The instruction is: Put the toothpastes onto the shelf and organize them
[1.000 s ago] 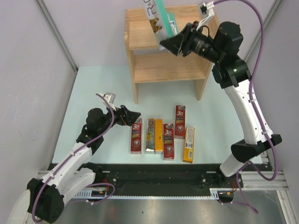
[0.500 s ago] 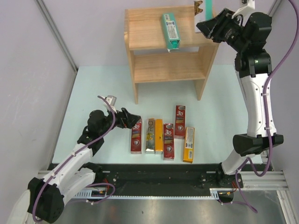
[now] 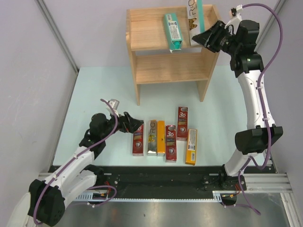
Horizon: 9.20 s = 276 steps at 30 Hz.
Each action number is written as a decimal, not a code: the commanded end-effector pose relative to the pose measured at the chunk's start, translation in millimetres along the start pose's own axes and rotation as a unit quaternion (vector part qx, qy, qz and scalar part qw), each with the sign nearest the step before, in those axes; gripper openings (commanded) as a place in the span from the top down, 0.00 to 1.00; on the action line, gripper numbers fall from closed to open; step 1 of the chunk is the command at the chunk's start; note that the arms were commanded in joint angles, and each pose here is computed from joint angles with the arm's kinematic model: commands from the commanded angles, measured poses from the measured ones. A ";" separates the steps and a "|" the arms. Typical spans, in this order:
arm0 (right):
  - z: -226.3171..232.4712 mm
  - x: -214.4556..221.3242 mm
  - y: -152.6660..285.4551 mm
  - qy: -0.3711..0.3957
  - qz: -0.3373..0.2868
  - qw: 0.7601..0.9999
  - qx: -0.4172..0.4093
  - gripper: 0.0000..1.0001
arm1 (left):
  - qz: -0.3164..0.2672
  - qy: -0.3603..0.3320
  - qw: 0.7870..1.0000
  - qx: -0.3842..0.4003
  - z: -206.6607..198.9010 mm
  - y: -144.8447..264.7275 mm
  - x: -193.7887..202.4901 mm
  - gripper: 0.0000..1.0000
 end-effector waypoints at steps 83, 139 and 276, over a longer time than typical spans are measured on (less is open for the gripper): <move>12.9 84.9 57.6 0.058 -0.022 0.994 0.094 0.00 | 0.070 -0.016 0.987 -0.146 28.4 -19.4 11.6 0.00; 72.1 250.5 21.5 -0.041 0.160 0.982 -0.090 0.00 | 0.131 -0.009 0.949 -0.288 49.1 -60.7 23.4 0.50; 30.8 221.7 -83.7 -0.284 0.079 0.933 -0.206 0.76 | -0.102 0.051 0.967 -0.228 45.1 16.6 -60.6 0.00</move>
Point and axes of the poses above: each gripper's point midway between its finger pads, its own y axis back along the fingers, its own z axis along the line the jaws close on, x = y × z, the point moved 2 cm from there along y, back along the fingers, and after that the axes turned 2 degrees about y, right-handed, at the moved point
